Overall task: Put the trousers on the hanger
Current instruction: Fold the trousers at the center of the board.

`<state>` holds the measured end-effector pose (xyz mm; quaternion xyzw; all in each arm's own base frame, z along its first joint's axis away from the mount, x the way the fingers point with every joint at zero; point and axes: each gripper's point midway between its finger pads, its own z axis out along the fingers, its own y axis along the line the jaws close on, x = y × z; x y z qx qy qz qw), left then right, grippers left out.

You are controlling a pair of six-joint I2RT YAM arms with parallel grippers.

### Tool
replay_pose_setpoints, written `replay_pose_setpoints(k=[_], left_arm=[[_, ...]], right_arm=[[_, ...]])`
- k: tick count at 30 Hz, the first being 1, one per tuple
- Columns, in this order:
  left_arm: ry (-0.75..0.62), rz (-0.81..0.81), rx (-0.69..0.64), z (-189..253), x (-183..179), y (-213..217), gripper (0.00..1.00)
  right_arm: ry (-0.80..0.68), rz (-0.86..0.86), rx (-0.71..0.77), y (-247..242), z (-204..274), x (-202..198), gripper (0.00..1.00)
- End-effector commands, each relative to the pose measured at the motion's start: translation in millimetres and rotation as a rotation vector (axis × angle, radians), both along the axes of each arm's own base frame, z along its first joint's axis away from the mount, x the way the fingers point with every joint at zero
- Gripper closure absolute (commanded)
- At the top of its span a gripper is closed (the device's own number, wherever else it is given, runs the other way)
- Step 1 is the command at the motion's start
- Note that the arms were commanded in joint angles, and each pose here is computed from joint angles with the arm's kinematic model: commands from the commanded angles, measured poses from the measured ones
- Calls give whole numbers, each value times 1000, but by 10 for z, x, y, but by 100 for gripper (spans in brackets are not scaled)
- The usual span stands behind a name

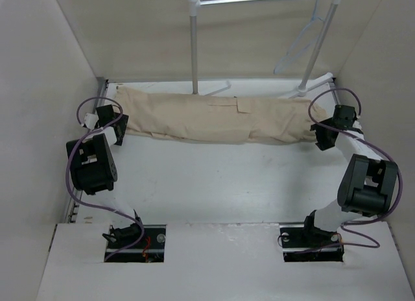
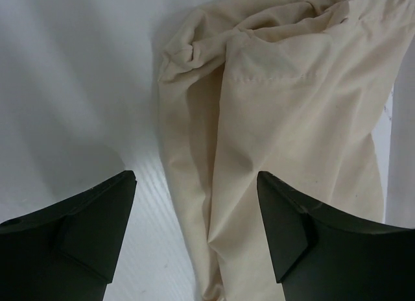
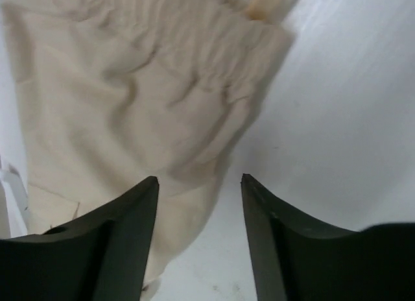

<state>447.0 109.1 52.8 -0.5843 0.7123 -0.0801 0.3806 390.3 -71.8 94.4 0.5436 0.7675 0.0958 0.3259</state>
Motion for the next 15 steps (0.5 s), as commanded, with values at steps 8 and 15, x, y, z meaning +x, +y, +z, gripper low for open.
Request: replay_pose_setpoints(k=[8,15], left_arm=[[-30,39,-58,-187,289,43,31],[-2,69,-40,-270,341,127,70]], right_arm=[[-30,-81,19,-423,-241,124,30],[-35,-104,45,-582,-312,480,74]])
